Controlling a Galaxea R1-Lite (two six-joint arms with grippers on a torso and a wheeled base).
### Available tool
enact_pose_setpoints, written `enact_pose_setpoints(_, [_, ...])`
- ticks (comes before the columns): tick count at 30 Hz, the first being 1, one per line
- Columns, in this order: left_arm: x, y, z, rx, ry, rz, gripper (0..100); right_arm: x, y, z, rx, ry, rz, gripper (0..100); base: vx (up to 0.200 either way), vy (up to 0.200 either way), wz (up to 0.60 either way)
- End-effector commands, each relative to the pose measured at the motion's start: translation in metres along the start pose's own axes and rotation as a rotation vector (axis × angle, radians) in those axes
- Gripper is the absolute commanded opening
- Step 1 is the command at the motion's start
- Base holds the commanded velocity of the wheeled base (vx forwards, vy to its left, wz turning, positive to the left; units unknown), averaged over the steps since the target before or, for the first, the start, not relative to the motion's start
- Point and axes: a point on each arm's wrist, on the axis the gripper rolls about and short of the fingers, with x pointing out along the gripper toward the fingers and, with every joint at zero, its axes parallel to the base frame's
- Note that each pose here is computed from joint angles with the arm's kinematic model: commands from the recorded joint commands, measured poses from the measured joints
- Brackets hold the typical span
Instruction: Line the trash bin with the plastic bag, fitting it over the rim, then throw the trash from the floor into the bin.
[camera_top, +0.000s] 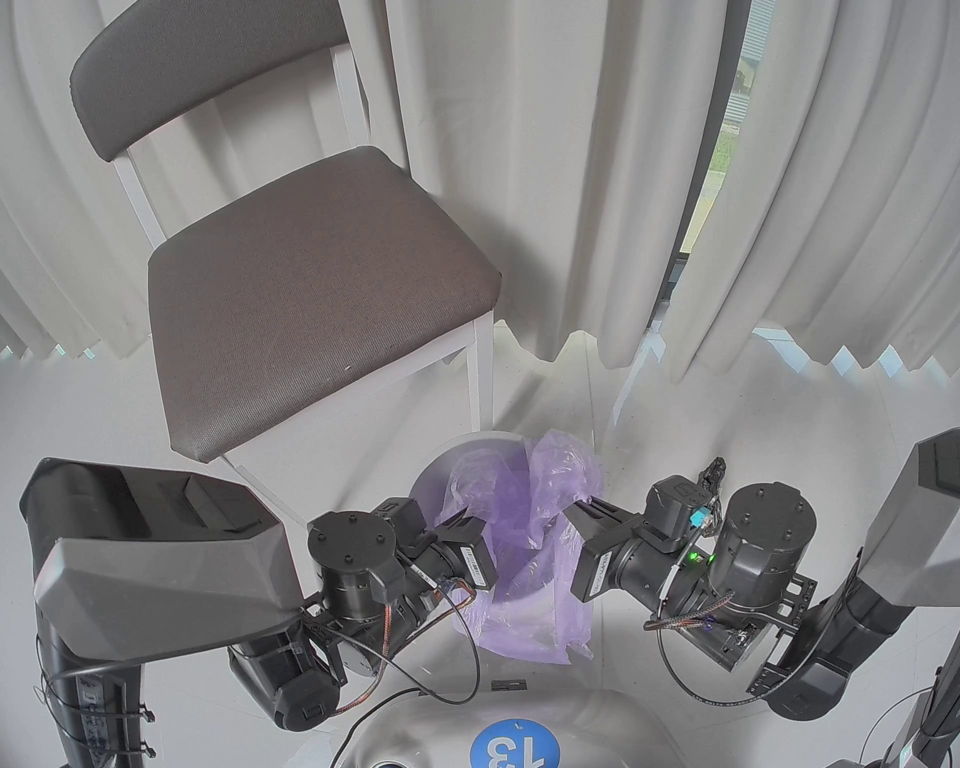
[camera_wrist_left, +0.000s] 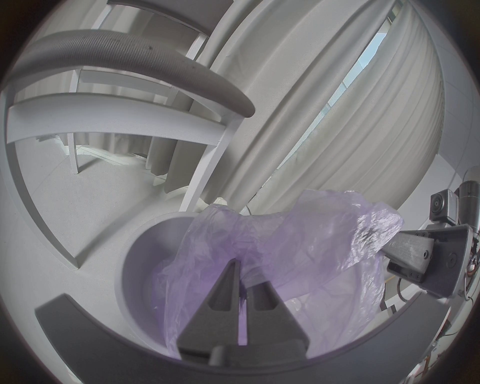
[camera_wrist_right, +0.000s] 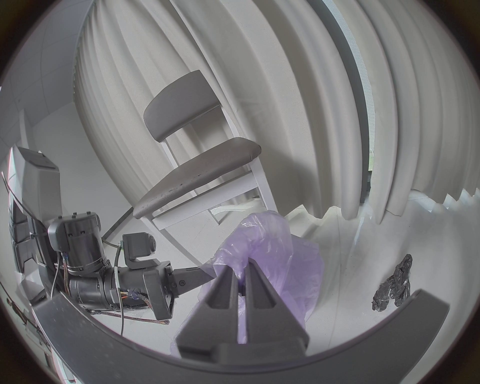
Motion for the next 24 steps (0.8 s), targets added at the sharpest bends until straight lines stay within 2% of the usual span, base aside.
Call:
enact_pose_setpoints(1, [0.01, 0.021, -0.003, -0.006, -0.011, 0.047, 0, 0.009, -0.004, -0.004, 0.015, 0.002, -0.022, 0, 0.0, 0.0, 0.0])
enact_pose_setpoints(3, [0.015, 0.031, -0.004, -0.007, -0.014, 0.072, 0, 0.014, -0.009, -0.005, 0.017, -0.002, -0.038, 0, 0.0, 0.0, 0.0])
enact_pose_setpoints(8, [0.014, 0.039, 0.001, -0.002, -0.028, 0.094, 0, 0.021, -0.02, -0.001, 0.022, -0.02, -0.076, 0, 0.0, 0.0, 0.0])
enact_pose_setpoints(10, [0.013, 0.048, 0.005, 0.007, -0.029, 0.116, 0, 0.031, -0.032, -0.001, 0.031, -0.037, -0.11, 0, 0.0, 0.0, 0.0])
enact_pose_setpoints(14, [0.009, 0.058, 0.012, 0.058, 0.017, 0.164, 0, 0.041, -0.053, 0.0, 0.033, -0.05, -0.173, 0, 0.0, 0.0, 0.0])
enact_pose_setpoints(17, [0.003, 0.056, 0.021, 0.06, 0.036, 0.172, 0, 0.042, -0.063, 0.001, 0.029, -0.036, -0.206, 0, 0.0, 0.0, 0.0])
enact_pose_setpoints(19, [-0.012, 0.047, 0.039, 0.065, 0.092, 0.191, 0, 0.038, -0.082, 0.009, 0.026, 0.013, -0.269, 0, 0.0, 0.0, 0.0])
enact_pose_setpoints(24, [-0.039, 0.034, 0.058, 0.074, 0.186, 0.203, 0, 0.037, -0.104, 0.018, 0.031, 0.037, -0.336, 0, 0.0, 0.0, 0.0])
